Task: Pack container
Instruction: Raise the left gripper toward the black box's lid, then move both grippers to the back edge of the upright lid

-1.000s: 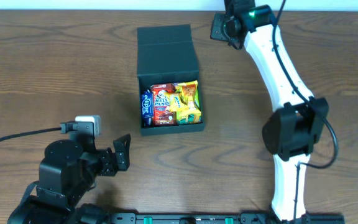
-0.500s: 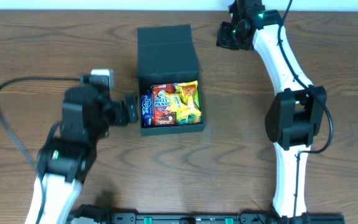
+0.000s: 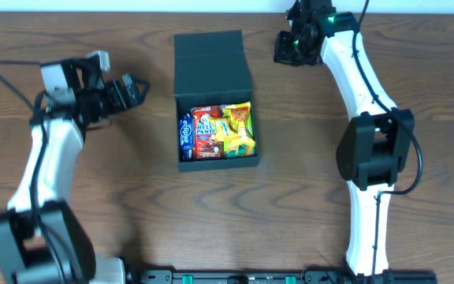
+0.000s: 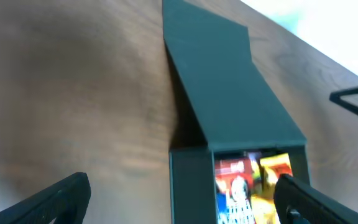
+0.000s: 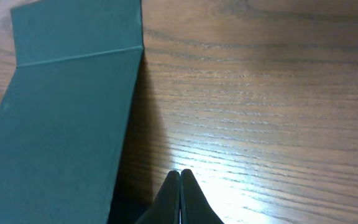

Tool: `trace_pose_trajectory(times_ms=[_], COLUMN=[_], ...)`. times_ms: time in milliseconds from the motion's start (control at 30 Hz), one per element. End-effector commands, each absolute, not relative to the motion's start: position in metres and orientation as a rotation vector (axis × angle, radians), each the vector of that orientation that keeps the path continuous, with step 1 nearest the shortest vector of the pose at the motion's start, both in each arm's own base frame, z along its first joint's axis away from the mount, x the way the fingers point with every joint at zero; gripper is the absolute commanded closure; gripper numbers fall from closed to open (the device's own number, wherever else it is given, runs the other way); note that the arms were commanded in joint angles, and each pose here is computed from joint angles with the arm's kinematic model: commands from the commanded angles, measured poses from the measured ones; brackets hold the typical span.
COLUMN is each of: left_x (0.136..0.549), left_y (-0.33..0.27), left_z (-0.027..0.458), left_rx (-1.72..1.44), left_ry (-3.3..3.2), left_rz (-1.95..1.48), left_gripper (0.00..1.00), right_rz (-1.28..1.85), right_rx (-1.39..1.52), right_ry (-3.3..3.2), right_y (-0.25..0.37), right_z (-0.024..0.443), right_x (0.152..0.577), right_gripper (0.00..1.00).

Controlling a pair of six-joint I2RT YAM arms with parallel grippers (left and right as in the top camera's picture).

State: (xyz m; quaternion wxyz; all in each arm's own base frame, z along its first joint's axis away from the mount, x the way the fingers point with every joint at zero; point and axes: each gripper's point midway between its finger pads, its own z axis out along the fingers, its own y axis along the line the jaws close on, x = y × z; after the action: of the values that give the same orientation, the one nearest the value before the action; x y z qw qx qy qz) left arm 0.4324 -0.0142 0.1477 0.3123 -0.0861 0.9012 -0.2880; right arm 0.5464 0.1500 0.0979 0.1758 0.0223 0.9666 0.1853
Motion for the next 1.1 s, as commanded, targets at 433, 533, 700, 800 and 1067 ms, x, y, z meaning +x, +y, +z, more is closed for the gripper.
trace_pose_trajectory(times_ms=[433,533,700,800,1067], left_x=[0.533,0.536,0.528,0.529,0.534], left_y=[-0.018,-0.032,-0.043,-0.046,-0.044], left_z=[0.131,0.120,0.117,0.121,0.120], left_rx=[-0.102,-0.089,-0.088,-0.073,-0.065], left_ry=[2.489,2.521,2.545,2.523,2.513], left_rz=[-0.840,-0.904,-0.985,-1.016,-0.986], left_gripper=[0.05,0.05,0.05,0.05,0.43], right_rz=[0.533,0.533,0.533,0.533,0.530], right_rx=[0.032,0.032,0.032,0.033,0.037], right_ry=[2.750,2.750,2.751,2.756,2.778], right_y=[0.152,0.152,0.152,0.152,0.152], right_z=[0.097,0.097,0.097,0.097,0.095], right_x=[0.542,0.542,0.542,0.541,0.536], right_gripper=[0.99,0.99,0.99,0.99,0.99])
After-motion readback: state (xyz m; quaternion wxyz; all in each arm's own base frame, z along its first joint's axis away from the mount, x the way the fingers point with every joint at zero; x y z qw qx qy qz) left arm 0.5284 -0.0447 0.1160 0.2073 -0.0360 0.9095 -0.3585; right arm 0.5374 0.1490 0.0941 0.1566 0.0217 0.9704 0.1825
